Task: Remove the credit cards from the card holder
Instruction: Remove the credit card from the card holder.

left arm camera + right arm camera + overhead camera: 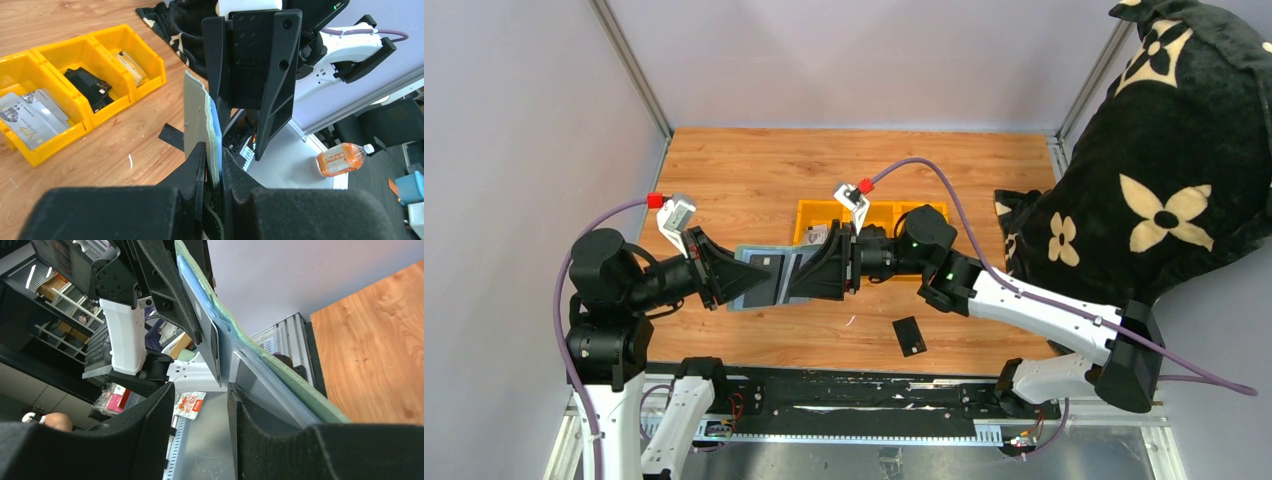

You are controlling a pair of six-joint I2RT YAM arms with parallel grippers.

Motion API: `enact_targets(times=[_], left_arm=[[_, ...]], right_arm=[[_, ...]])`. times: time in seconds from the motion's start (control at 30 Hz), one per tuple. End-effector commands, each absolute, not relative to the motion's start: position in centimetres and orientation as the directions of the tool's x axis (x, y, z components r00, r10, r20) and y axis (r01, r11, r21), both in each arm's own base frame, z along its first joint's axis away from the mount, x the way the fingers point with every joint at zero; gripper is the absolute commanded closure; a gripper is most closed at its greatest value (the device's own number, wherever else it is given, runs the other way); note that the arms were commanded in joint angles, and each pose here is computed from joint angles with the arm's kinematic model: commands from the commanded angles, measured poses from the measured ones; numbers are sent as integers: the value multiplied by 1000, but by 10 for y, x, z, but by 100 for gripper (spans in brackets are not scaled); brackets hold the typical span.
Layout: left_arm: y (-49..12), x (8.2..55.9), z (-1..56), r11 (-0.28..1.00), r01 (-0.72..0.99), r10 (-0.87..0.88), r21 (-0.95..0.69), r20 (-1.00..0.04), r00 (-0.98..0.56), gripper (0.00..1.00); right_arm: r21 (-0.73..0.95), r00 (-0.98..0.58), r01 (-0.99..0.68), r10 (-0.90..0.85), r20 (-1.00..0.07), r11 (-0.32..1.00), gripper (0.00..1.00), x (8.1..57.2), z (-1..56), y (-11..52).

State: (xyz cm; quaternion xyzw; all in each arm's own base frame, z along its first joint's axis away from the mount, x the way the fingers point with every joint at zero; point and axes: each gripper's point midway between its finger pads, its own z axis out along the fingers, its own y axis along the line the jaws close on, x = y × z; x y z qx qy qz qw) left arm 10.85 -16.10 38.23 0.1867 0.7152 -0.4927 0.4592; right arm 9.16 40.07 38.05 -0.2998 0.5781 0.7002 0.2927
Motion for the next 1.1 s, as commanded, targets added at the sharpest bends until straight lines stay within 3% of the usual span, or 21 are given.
enact_targets(times=[0.0,0.5,0.7,0.9,1.07], left_arm=[[-164,99,392,405,753,-188,-519,-853,-487,96],[-171,88,404,310,778,-212,-547,-837,-504,92],[-171,92,398,305,766,-217,-565,-825,-522,86],[-172,88,401,284,772,-211,-568,-823,-528,81],[-175,80,406,238,776,-203,-584,-811,-549,80]], right_arm=[[595,-640,-747,78,-765,-295,53,68,409,398],[636,-671,-725,63,-739,-264,55,77,392,419],[625,-702,-675,82,-707,-393,67,67,414,419],[621,-718,-656,99,-689,-429,88,66,417,415],[613,-716,-653,99,-691,-445,87,61,414,408]])
